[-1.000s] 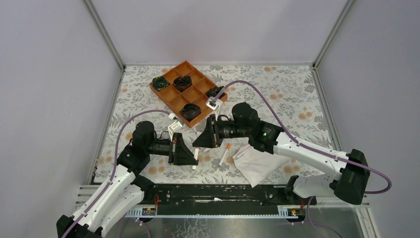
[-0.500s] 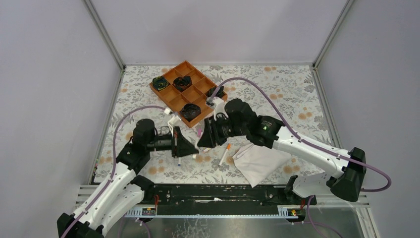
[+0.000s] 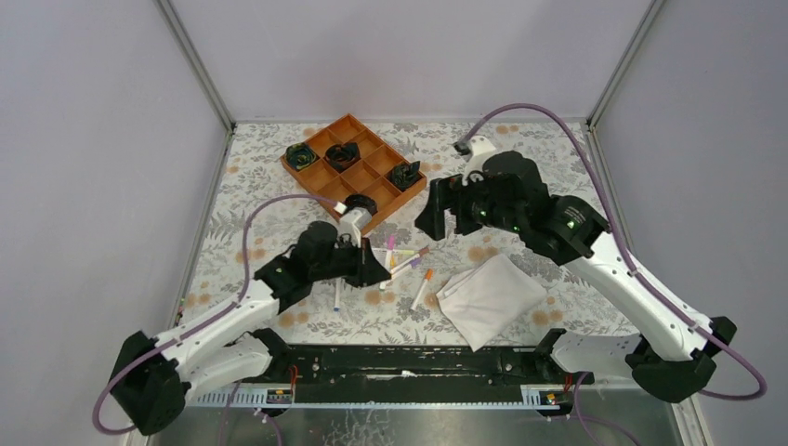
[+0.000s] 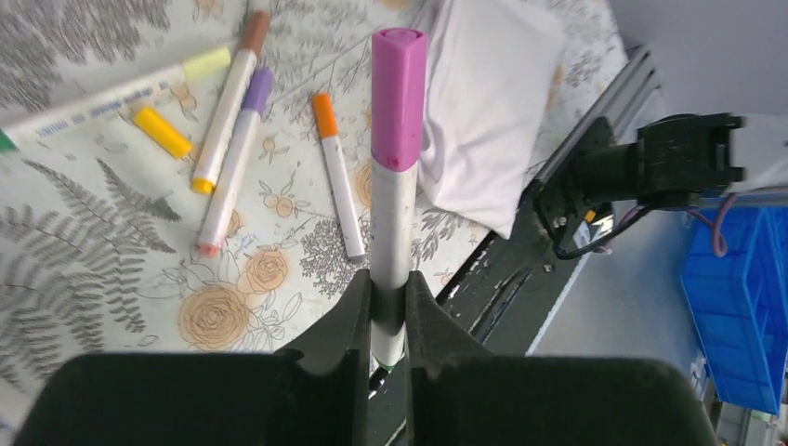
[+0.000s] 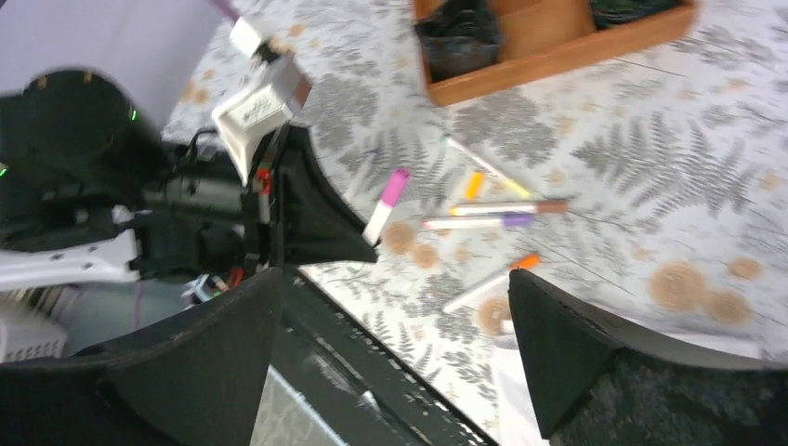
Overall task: Insert the pens into the pen caps
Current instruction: Press the pen cap onto the pen, then place the pen at the center of the board.
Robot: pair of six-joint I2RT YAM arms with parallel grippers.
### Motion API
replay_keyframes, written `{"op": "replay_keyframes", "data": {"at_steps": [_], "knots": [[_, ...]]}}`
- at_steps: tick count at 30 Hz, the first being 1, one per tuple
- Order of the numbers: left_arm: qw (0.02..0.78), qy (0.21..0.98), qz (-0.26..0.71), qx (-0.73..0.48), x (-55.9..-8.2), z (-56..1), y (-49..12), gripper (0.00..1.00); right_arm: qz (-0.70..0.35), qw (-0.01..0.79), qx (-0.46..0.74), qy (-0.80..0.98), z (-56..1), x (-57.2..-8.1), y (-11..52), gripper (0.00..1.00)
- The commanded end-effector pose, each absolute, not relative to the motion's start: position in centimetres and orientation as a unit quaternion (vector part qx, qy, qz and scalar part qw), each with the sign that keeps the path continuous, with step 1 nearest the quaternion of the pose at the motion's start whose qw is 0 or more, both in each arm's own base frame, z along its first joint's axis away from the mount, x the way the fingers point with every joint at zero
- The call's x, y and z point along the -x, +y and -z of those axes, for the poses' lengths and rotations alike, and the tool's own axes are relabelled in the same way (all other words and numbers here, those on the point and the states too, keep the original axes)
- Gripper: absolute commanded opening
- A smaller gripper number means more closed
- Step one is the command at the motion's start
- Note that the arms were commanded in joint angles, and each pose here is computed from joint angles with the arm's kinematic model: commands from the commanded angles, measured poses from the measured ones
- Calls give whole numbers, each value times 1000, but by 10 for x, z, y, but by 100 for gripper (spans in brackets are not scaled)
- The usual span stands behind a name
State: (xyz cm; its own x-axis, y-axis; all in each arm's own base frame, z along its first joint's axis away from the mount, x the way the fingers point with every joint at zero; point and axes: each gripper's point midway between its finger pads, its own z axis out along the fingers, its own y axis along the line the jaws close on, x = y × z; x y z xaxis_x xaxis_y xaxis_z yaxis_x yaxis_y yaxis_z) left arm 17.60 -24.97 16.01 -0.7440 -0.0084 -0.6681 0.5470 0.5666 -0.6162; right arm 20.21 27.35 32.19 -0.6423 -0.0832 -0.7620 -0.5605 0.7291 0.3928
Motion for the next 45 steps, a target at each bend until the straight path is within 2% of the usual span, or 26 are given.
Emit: {"op": "replay_keyframes", "data": {"at_steps": [1, 6, 16, 24, 30, 35, 41, 43, 45], "knots": [[289, 874, 374, -110, -180, -121, -259, 0, -249, 382, 148, 878, -285, -229, 234, 96], [262, 903, 330, -88, -188, -89, -266, 1, -243, 357, 116, 895, -250, -232, 219, 97], [219, 927, 289, -97, -190, -49, -297, 3, -242, 351, 79, 901, -229, -221, 204, 97], [204, 937, 266, -96, -191, -33, -301, 11, -237, 345, 66, 906, -220, -215, 198, 97], [203, 938, 264, -97, -189, -31, -302, 22, -239, 345, 61, 906, -217, -214, 198, 96], [220, 933, 268, -93, -192, -41, -300, 36, -240, 345, 60, 905, -217, -214, 197, 96], [289, 913, 278, -72, -205, -79, -290, 47, -244, 355, 60, 901, -222, -212, 195, 96], [314, 906, 277, -57, -207, -93, -281, 56, -247, 360, 62, 897, -225, -212, 195, 96], [336, 902, 269, -37, -208, -103, -267, 61, -253, 370, 64, 891, -229, -213, 196, 96]]}}
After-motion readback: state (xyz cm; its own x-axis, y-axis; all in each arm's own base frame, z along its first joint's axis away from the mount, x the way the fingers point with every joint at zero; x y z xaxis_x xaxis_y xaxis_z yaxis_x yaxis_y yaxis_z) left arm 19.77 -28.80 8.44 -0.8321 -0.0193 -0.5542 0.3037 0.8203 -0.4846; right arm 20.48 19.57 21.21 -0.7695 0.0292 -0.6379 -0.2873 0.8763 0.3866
